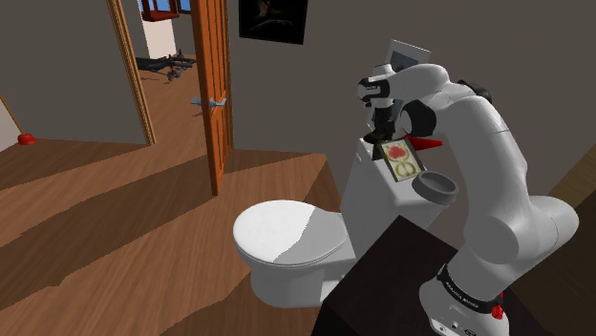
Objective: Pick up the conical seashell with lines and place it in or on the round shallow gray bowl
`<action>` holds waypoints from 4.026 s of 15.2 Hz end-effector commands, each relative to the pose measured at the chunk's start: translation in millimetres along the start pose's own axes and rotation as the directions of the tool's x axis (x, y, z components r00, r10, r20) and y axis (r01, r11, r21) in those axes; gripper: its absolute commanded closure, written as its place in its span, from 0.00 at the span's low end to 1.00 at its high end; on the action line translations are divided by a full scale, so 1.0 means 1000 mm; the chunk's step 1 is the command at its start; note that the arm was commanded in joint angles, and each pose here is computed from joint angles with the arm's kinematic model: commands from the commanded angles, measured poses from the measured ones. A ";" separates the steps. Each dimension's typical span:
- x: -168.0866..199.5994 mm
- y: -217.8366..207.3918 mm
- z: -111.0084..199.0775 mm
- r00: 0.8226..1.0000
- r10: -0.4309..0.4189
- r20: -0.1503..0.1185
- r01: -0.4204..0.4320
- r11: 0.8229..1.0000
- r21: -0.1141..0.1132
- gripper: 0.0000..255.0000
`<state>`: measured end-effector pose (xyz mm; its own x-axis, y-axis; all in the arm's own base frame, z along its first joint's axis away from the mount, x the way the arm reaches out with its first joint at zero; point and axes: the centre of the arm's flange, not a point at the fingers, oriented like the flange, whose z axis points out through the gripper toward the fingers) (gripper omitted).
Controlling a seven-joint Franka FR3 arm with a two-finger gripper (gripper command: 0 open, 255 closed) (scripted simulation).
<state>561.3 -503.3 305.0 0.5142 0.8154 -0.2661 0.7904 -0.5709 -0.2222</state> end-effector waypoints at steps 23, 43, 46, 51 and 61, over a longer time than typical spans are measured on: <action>0.025 -0.020 -0.016 0.616 0.786 -0.052 -0.781 0.619 0.082 0.00; 0.027 -0.020 0.003 0.616 0.786 -0.052 -0.781 0.619 0.082 1.00; 0.024 -0.023 -0.007 0.616 0.786 -0.052 -0.781 0.619 0.082 1.00; 0.017 -0.028 -0.032 0.616 0.786 -0.052 -0.781 0.619 0.082 1.00; 0.003 -0.040 -0.081 0.616 0.786 -0.052 -0.781 0.619 0.082 1.00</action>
<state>557.7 -470.0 384.1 0.9554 0.0592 -0.2893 0.0599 -0.9982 -0.0067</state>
